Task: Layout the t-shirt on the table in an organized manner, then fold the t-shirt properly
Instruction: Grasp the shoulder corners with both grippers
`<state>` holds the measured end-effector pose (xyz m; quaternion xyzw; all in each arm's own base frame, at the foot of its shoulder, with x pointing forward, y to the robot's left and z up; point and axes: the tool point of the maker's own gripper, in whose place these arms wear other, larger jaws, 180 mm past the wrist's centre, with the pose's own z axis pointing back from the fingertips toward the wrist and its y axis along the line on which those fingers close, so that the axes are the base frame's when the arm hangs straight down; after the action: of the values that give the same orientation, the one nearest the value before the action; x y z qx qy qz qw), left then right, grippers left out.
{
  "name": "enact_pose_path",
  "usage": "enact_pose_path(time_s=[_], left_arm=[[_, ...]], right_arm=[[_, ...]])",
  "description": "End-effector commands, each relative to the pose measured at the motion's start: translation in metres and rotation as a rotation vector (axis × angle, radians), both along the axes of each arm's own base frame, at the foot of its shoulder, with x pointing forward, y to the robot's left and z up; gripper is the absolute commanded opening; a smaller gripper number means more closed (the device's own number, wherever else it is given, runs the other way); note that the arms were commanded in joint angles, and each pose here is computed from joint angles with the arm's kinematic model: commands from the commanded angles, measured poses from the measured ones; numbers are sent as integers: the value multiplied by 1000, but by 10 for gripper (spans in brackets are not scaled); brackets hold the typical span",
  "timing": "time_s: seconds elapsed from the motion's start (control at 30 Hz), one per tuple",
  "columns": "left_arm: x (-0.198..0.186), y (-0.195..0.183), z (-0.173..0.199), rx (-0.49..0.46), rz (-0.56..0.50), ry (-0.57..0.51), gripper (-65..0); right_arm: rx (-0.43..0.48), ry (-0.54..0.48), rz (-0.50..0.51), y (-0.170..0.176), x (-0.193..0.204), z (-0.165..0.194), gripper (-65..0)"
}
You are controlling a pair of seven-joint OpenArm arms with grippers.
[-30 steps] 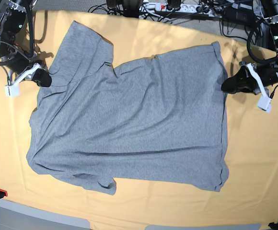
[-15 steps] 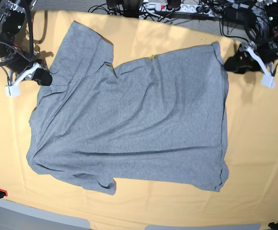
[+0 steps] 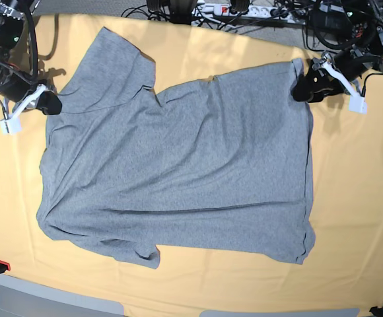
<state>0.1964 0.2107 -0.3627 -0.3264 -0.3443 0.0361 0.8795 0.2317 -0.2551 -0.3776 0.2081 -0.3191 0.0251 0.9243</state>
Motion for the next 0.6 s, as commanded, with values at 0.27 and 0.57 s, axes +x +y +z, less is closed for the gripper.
enact_pose_path(time_s=[0.27,0.57], left_arm=[[-14,-40,-17,-16,-157,94,-414],[-4,-16,-11,80,-181,85,-650]], right_arm=[[-33,-35,10,-11,7,13,-650],[-42,-28,14,-13,6,13,-650]])
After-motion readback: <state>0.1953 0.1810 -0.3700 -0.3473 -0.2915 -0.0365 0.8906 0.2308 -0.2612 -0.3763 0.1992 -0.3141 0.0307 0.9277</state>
